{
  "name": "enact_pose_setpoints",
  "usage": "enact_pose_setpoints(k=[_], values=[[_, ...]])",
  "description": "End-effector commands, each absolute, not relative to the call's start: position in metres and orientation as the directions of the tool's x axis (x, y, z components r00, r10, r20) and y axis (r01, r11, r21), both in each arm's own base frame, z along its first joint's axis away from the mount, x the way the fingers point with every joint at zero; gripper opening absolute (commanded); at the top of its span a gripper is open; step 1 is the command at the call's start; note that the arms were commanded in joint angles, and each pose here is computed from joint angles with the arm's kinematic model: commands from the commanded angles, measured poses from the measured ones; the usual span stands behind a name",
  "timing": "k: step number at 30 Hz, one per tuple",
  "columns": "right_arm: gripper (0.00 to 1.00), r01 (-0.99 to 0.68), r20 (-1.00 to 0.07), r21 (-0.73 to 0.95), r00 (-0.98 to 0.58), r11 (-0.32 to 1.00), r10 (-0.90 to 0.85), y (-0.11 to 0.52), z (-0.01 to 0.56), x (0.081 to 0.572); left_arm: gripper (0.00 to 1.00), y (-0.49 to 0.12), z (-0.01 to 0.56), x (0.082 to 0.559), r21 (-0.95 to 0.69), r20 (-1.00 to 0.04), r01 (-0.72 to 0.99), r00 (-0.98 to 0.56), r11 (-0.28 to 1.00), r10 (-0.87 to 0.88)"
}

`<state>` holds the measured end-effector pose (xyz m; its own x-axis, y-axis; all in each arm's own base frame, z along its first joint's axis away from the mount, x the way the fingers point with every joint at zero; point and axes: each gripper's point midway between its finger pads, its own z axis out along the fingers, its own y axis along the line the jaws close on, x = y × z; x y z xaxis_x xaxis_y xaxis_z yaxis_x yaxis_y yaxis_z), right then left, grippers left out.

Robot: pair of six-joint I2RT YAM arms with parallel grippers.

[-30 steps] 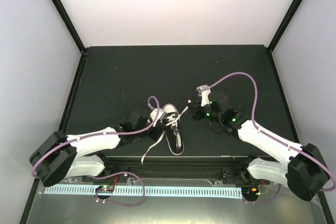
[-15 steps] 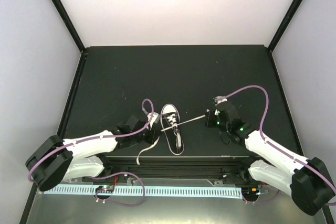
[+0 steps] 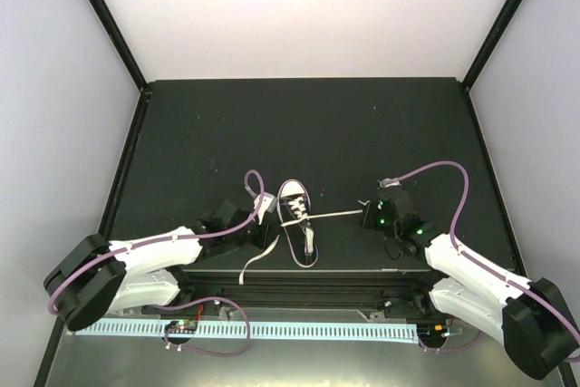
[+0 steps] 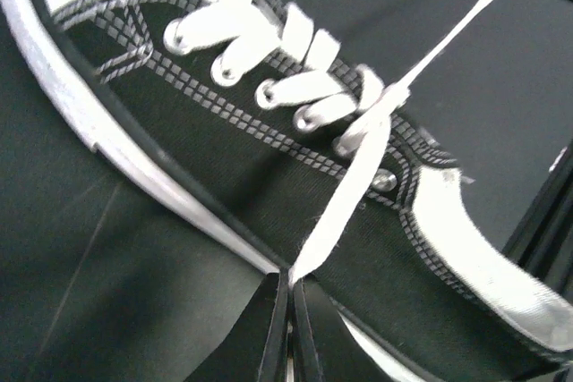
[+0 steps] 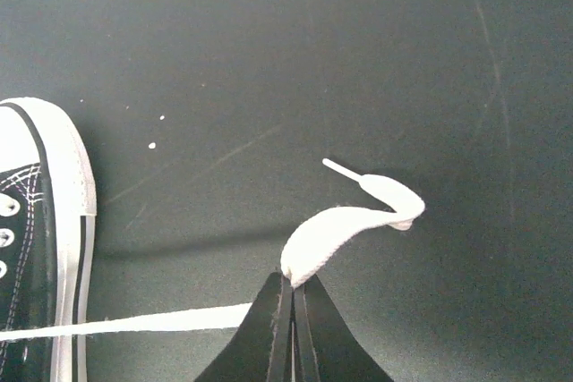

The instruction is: Tie the shoes

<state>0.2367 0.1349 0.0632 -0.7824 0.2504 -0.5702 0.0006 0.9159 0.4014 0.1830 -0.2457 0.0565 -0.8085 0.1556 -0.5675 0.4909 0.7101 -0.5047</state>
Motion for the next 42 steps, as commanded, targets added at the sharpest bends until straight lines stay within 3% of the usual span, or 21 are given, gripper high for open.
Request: enact_pose_setpoints(k=[1,6,12,17,21,25,27,28,30,32,36,42], values=[[0.02,0.019,-0.617,0.387,-0.738,0.922,0.274,0.126,0.077,0.247,0.02,-0.265,0.097,0.193,-0.528,-0.680,0.581,-0.726,0.619,0.102],[0.02,0.016,-0.629,0.376,-0.730,0.926,0.268,0.127,0.083,0.251,0.02,-0.273,0.119,0.202,-0.515,-0.735,0.620,-0.675,0.592,0.068],[0.02,0.003,-0.645,0.365,-0.721,0.931,0.255,0.134,0.091,0.267,0.02,-0.278,0.113,0.203,-0.515,-0.730,0.629,-0.678,0.583,0.086],[0.02,-0.050,-0.657,0.361,-0.722,0.931,0.216,0.163,0.109,0.304,0.02,-0.279,0.117,0.202,-0.517,-0.737,0.639,-0.671,0.569,0.082],[0.02,-0.266,-0.604,0.498,-0.789,0.826,0.110,0.243,0.127,0.330,0.01,-0.280,0.122,0.203,-0.515,-0.747,0.646,-0.660,0.563,0.075],[0.02,-0.544,-0.578,0.589,-0.800,0.598,-0.158,0.346,0.155,0.296,0.02,-0.280,0.128,0.202,-0.514,-0.757,0.654,-0.650,0.555,0.065],[0.10,-0.602,-0.580,0.620,-0.784,0.503,-0.223,0.368,0.166,0.270,0.02,-0.278,0.129,0.203,-0.509,-0.761,0.652,-0.646,0.563,0.061],[0.24,-0.608,-0.578,0.640,-0.784,0.470,-0.228,0.370,0.168,0.261,0.02,-0.277,0.130,0.203,-0.505,-0.764,0.652,-0.643,0.565,0.059],[0.62,-0.605,-0.576,0.647,-0.786,0.463,-0.223,0.358,0.163,0.249,0.02,-0.275,0.131,0.204,-0.499,-0.767,0.651,-0.639,0.572,0.056],[0.78,-0.582,-0.583,0.607,-0.789,0.541,-0.195,0.334,0.153,0.255,0.01,-0.275,0.129,0.203,-0.497,-0.766,0.650,-0.640,0.575,0.061],[0.81,-0.538,-0.561,0.621,-0.813,0.571,-0.157,0.291,0.131,0.256,0.02,-0.278,0.126,0.206,-0.496,-0.759,0.645,-0.647,0.581,0.070],[0.81,-0.725,-0.719,0.544,-0.662,0.422,-0.211,0.280,0.135,0.216,0.02,-0.285,0.129,0.216,-0.506,-0.748,0.628,-0.661,0.592,0.062]])
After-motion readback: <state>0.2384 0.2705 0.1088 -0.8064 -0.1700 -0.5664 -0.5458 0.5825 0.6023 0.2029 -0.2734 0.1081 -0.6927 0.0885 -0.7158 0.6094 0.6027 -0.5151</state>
